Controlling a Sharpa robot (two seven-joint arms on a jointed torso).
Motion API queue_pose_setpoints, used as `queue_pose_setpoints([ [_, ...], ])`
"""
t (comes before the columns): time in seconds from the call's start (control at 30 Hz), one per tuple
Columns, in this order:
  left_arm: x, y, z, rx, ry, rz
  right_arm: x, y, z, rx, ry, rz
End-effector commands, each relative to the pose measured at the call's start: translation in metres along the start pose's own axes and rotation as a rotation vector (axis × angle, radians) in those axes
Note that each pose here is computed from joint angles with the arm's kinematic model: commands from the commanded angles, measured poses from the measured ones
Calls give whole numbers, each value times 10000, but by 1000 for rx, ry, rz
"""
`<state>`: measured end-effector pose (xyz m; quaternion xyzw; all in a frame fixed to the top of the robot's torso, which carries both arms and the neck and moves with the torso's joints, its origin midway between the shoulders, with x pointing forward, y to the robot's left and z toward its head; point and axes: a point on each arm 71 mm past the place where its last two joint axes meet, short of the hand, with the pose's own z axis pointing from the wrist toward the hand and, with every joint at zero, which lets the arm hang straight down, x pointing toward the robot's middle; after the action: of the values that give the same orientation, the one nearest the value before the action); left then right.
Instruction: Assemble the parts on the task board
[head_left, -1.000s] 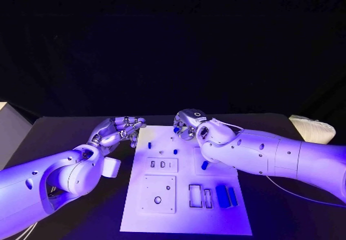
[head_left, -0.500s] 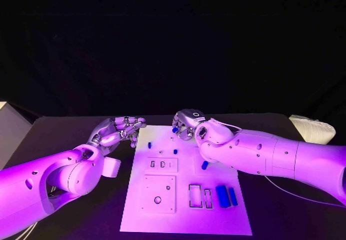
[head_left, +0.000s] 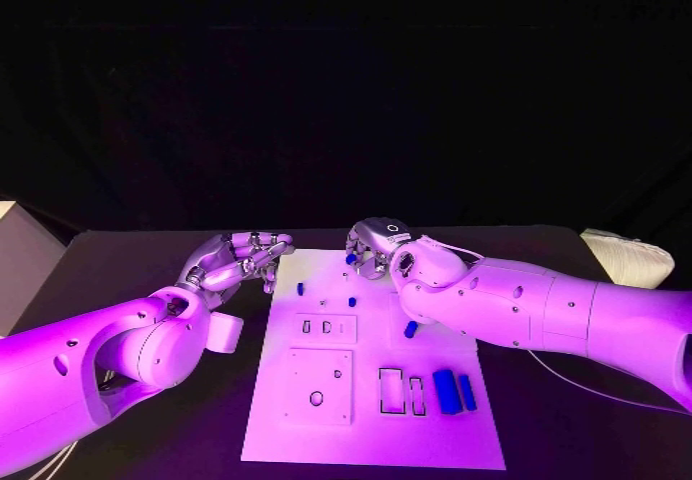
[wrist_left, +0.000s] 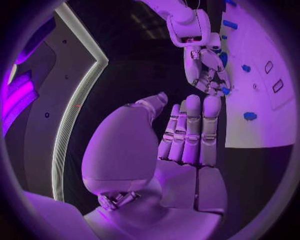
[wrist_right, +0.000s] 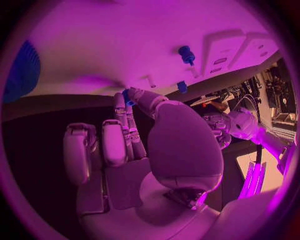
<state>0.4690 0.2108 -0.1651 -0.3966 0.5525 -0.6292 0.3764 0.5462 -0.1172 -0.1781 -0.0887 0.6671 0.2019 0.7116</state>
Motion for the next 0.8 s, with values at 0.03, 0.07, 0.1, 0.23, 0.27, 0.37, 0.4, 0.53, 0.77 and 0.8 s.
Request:
queue_pose_setpoints([
  [0.03, 27, -14, 7, 6, 17, -12, 27, -18, -1, -1, 26, -6],
  [0.07, 27, -14, 7, 6, 17, -12, 27, -22, 0, -1, 26, -6],
  [0.1, 27, -14, 7, 6, 17, -12, 26, -25, 0, -1, 25, -5],
  [0.23, 24, -15, 5, 5, 16, -12, 15, -42, -3, -1, 12, -1],
  [0.27, 23, -15, 5, 5, 16, -12, 13, -46, -6, -1, 10, 0],
  [0.37, 19, -15, 3, 5, 17, -13, 1, -62, -24, -2, 1, 4],
  [0.4, 18, -16, 2, 5, 17, -13, -3, -68, -32, -2, -2, 5],
  [0.53, 6, -15, 2, 5, 14, -13, -26, -108, -87, -3, -14, 16],
  [0.77, -14, -14, 1, 5, 8, -14, -128, -249, -238, 10, -45, 64],
  [0.8, -18, -14, 1, 5, 7, -14, -159, -284, -270, 15, -53, 85],
])
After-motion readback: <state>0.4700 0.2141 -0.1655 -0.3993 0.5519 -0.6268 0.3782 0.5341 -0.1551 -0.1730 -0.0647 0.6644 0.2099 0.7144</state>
